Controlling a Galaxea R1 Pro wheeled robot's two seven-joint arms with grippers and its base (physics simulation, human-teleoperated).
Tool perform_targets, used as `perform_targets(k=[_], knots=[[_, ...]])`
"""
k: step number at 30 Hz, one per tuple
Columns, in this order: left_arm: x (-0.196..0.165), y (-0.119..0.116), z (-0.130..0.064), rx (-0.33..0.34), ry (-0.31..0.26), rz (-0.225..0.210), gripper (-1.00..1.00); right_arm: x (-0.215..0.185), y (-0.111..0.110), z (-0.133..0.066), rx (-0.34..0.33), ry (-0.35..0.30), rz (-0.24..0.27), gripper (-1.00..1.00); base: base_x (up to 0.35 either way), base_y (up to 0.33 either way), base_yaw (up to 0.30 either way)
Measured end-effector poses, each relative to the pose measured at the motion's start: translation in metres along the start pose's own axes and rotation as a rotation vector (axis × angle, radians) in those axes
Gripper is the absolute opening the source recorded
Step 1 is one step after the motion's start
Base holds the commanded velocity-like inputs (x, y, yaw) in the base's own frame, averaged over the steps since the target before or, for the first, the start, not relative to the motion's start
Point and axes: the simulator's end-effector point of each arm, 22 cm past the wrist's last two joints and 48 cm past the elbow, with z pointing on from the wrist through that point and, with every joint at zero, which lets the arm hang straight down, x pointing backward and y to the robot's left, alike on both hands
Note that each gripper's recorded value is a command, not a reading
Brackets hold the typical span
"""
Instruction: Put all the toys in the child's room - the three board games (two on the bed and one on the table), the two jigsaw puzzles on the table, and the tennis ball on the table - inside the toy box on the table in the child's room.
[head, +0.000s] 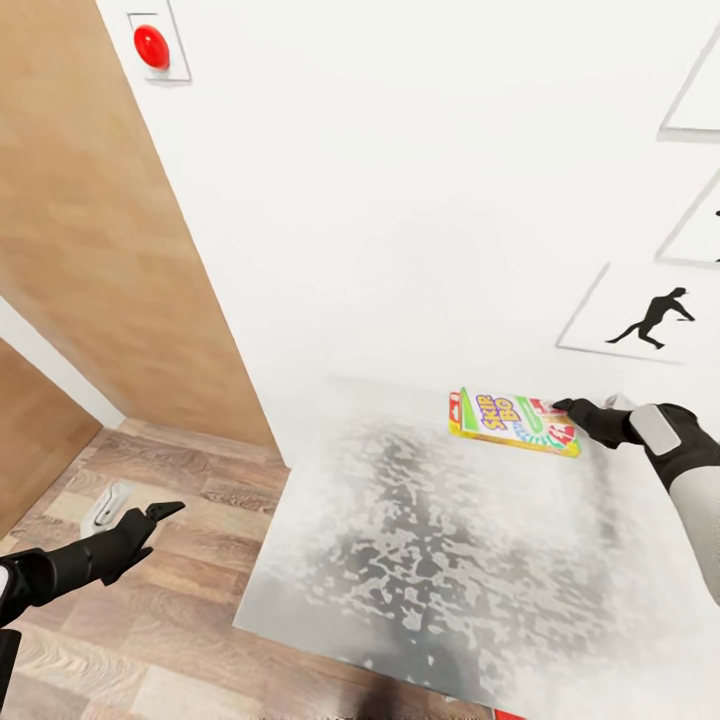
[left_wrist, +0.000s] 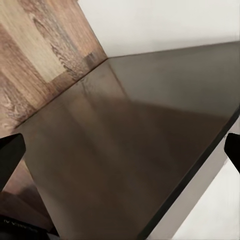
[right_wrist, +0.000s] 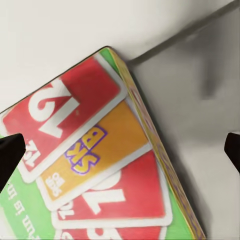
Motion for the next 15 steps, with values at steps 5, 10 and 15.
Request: perform_targets(k=[5,10,15], knots=[[0.001,0.004,0.002,-0.007,0.004,-0.004,1.0,0.007,-0.004,0.005,0.006,0.011,0.0,1.0,0.0,0.0,0.0],[0.001,0.007,0.003,-0.014,0.005,-0.009,1.0,0.006,-0.006,0.005,0.005,0.011,0.001,1.0,0.0,0.0,0.0],[0.005,0.015,0.007,-0.028,0.018,-0.025,1.0,0.007,-0.008,0.005,0.007,0.013,0.002,1.0,0.0,0.0,0.0]])
